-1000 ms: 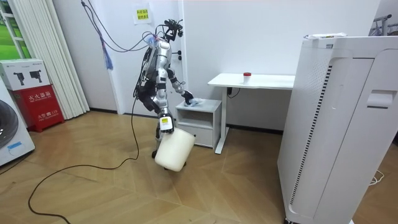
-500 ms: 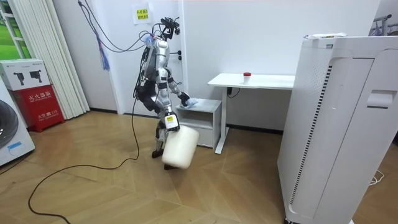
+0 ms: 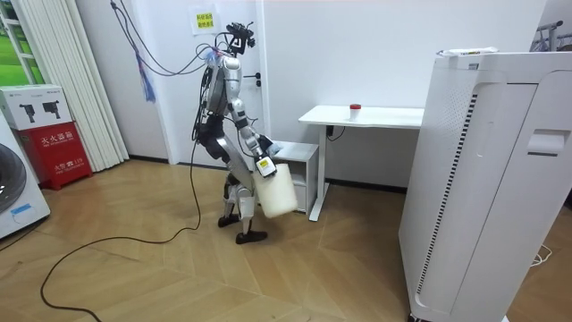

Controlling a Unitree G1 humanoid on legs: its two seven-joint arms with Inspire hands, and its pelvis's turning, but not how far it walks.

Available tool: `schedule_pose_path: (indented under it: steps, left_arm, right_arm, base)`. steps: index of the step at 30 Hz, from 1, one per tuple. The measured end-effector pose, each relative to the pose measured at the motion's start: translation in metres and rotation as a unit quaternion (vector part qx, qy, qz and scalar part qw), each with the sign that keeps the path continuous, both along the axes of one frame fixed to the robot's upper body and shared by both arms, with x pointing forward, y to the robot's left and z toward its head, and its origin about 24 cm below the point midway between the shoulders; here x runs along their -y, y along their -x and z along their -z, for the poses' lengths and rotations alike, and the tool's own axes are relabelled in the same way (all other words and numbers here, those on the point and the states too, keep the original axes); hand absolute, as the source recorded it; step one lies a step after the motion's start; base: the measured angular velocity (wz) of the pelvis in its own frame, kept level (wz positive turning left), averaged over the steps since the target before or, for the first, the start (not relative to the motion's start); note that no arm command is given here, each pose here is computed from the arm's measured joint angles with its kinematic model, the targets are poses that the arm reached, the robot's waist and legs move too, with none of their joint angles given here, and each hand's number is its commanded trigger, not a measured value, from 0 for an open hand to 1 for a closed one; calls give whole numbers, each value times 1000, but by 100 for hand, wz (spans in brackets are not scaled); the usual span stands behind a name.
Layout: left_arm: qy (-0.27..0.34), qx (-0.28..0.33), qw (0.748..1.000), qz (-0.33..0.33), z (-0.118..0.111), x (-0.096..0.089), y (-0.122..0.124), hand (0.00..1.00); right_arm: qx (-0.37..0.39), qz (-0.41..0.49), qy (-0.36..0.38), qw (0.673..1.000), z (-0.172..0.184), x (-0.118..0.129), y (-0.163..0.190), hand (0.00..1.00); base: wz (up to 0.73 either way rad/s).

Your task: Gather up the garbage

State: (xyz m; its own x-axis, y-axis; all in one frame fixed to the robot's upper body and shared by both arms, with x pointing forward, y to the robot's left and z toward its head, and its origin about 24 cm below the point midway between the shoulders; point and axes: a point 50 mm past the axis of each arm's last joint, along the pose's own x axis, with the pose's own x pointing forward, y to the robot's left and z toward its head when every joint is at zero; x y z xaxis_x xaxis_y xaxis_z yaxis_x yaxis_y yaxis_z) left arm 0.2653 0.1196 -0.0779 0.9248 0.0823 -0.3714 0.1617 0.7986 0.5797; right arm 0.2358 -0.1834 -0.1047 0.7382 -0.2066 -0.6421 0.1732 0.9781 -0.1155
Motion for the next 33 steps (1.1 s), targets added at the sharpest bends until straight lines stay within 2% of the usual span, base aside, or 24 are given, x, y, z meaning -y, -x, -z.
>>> schedule_pose_path:
  steps: [5,20,21,22,23,24,33]
  left_arm:
    - [12,-10,998,53,1,20,4,100]
    - [-8,-38,991,129,11,35,20,100]
    - [-8,-40,991,130,12,35,21,86]
    - [-8,-43,990,132,13,35,22,86]
    - [-8,-44,990,134,14,36,23,30]
    - [-9,-47,989,138,15,36,25,0]
    - [-35,-70,983,168,24,34,36,0]
  right_arm:
    - [14,-27,-5,1000,-3,-14,-5,100]
    - [9,-36,-3,999,-1,-14,-1,100]
    - [9,-39,-4,999,-1,-15,-1,100]
    - [9,-44,-4,999,-1,-16,-1,100]
    - [9,-47,-3,999,-1,-16,-1,100]
    - [7,-48,-2,999,0,-16,0,100]
    - [-7,-54,-11,998,6,-17,10,100]
  base:
    - [0]
    - [0]
    - [-6]
    - [-6]
    - [0]
    - [4]
    - [-1]
